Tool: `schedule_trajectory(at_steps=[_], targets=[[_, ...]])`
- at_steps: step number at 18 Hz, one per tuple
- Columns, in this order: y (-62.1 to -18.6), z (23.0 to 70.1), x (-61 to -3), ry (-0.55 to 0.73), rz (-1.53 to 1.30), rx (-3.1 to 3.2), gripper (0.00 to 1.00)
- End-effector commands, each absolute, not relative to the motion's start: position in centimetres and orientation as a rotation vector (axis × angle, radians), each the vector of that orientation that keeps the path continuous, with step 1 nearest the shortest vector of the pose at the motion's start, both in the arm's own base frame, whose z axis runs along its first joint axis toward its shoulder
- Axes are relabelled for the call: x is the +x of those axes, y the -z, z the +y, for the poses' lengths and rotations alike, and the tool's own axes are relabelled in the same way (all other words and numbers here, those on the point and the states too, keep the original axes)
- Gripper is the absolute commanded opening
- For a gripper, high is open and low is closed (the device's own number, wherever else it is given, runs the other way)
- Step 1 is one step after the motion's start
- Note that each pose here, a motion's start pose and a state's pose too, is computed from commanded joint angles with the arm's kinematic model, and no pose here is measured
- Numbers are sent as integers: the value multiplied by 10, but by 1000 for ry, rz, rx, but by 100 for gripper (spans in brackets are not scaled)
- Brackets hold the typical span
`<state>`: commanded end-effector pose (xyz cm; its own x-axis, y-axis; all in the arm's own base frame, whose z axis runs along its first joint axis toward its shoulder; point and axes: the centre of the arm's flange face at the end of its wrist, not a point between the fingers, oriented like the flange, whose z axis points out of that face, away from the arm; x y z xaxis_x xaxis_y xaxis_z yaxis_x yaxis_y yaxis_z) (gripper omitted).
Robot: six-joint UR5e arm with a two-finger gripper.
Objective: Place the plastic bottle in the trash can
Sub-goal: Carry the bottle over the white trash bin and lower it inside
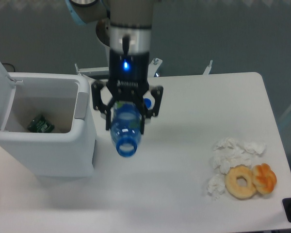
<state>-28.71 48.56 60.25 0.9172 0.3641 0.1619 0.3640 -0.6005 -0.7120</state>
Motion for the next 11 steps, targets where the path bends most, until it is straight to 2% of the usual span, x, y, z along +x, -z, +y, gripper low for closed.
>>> schedule_trajectory(at_steps=[5, 8, 9, 11], targets=[[-627, 481, -255, 180, -457, -2174, 68], [-625, 487, -235, 284, -391, -2155, 68], [-623, 489, -230, 307, -376, -2155, 73], [-616, 495, -216, 353, -337, -2160, 74]])
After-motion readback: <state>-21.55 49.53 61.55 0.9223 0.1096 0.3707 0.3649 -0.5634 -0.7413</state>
